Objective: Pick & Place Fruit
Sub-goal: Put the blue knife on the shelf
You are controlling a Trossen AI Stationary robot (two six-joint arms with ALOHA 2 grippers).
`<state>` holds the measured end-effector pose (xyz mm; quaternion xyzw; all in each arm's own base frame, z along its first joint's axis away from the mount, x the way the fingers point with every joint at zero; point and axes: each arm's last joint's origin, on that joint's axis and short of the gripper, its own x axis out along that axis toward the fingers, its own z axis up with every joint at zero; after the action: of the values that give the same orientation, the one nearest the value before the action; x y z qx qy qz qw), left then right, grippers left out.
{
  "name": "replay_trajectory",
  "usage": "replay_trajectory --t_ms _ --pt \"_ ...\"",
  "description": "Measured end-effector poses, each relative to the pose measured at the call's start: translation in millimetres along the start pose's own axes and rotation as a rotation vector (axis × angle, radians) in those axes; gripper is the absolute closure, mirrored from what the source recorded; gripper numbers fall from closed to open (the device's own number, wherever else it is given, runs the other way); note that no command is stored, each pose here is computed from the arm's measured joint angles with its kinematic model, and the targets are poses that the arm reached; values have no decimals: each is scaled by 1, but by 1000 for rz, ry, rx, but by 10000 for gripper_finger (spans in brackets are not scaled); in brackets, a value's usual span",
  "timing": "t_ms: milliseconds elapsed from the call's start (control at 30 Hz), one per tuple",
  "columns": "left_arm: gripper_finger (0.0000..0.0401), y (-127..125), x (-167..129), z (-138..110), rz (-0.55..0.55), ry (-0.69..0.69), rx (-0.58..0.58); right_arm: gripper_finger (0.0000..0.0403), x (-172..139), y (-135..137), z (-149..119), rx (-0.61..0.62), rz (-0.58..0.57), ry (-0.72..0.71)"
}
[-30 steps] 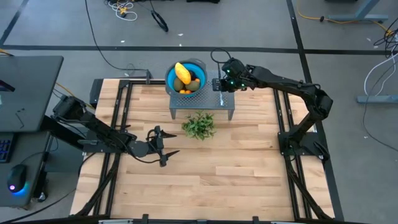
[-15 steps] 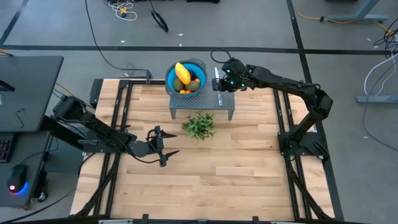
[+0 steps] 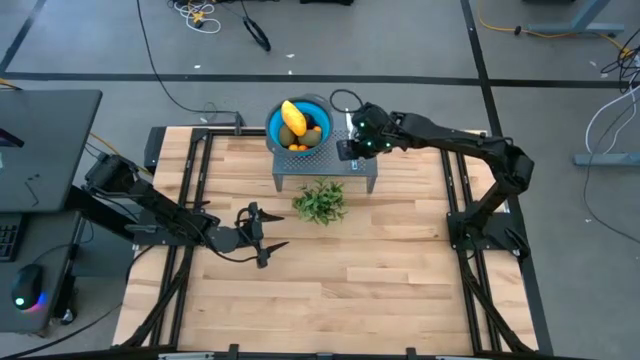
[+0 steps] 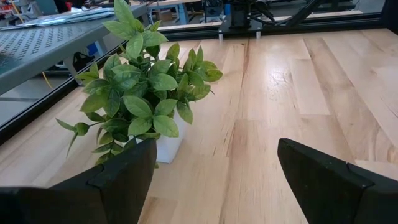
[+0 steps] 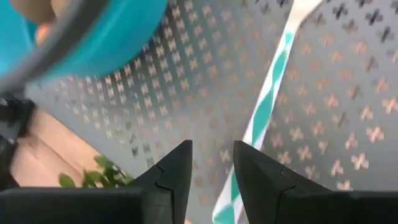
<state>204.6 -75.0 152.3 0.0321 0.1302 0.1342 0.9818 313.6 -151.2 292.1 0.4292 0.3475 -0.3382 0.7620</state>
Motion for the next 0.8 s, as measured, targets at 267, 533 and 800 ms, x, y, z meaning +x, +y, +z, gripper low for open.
replay_trajectory --t_ms 267,533,800 --pt "58 0 0 0 0 0 -6 276 0 2 -14 -36 -108 10" --pt "58 0 0 0 0 0 -5 276 0 10 -19 -68 -86 4" --pt "58 0 0 0 0 0 -5 276 0 14 -24 -83 -77 13"
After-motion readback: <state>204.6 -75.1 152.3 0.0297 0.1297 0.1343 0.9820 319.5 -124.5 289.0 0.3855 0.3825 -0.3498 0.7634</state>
